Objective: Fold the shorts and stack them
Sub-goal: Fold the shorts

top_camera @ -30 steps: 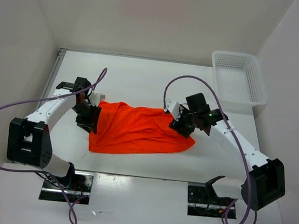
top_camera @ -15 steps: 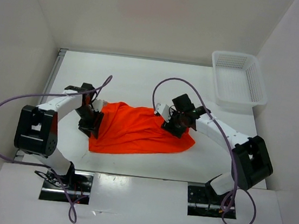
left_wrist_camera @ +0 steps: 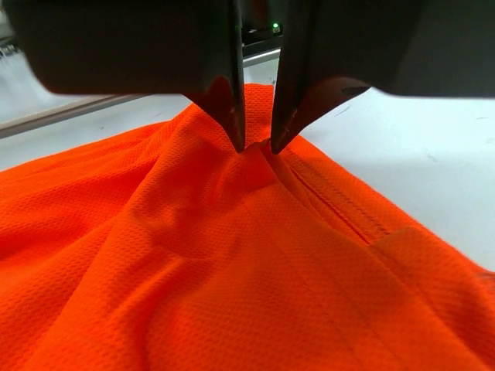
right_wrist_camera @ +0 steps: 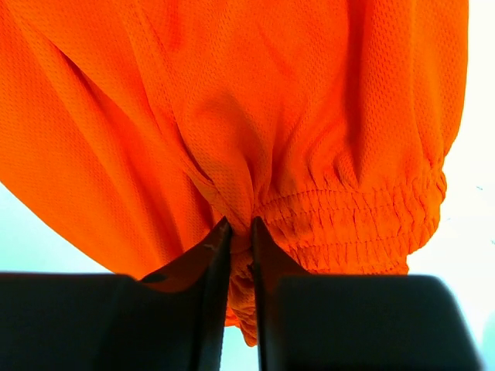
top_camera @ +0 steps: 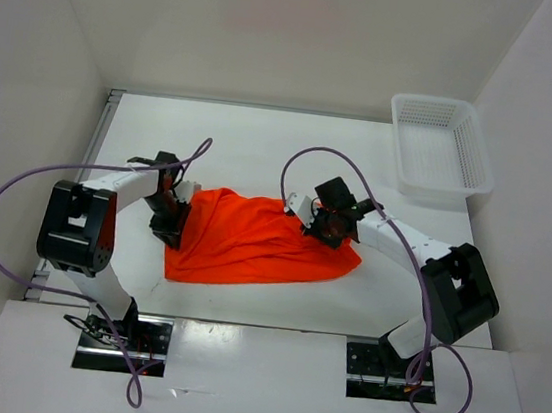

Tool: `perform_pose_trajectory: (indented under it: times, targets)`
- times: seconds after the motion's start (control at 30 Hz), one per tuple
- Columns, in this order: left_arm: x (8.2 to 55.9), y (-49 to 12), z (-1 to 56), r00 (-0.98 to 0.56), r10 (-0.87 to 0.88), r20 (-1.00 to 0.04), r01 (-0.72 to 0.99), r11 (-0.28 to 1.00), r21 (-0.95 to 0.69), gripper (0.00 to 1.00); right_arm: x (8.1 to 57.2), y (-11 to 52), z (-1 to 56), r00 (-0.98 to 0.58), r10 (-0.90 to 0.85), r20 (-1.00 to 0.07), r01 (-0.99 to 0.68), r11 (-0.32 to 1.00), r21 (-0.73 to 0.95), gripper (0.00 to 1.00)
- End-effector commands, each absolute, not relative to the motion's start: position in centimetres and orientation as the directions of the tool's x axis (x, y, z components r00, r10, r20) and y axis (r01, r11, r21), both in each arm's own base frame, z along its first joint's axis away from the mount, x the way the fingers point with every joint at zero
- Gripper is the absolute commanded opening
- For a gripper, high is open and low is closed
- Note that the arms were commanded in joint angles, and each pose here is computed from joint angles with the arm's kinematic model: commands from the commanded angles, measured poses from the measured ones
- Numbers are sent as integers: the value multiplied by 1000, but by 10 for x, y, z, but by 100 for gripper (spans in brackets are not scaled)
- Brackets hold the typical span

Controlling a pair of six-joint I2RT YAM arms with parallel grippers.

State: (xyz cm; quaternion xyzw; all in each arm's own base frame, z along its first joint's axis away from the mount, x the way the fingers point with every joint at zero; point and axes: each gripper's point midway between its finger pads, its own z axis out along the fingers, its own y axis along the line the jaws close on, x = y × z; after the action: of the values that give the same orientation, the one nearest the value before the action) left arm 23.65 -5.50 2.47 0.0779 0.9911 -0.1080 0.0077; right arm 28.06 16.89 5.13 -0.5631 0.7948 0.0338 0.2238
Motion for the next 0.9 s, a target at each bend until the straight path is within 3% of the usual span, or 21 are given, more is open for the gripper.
perform_pose_trajectory:
  times: [0.0,0.2,0.23,0.33,0.53,0.6,0.87]
  targets:
    - [225,-64,24,-987,157,11,149,951,-270,26,285,170,52,-252,-882,-398,-902,362,-233,17]
    - [230,-66,24,-988,157,9,149,948,-281,19,289,172,52,-252,-882,-398,-902,362,-233,9]
    - [230,-68,25,-988,157,8,148,945,-292,10,289,172,52,-252,-882,-398,-902,362,-233,7]
    - [237,-69,29,-988,157,-13,154,944,-291,0,290,172,52,-243,-886,-396,-905,354,-236,0]
    - [284,-62,77,-983,120,-140,156,947,-279,0,307,182,75,-232,-870,-436,-886,373,-274,0]
    - [279,-62,92,-983,120,-139,155,948,-279,0,312,188,94,-225,-855,-467,-879,385,-280,0]
    - [200,-60,116,-991,120,53,99,947,-305,0,269,159,111,-135,-905,-403,-930,256,-263,0]
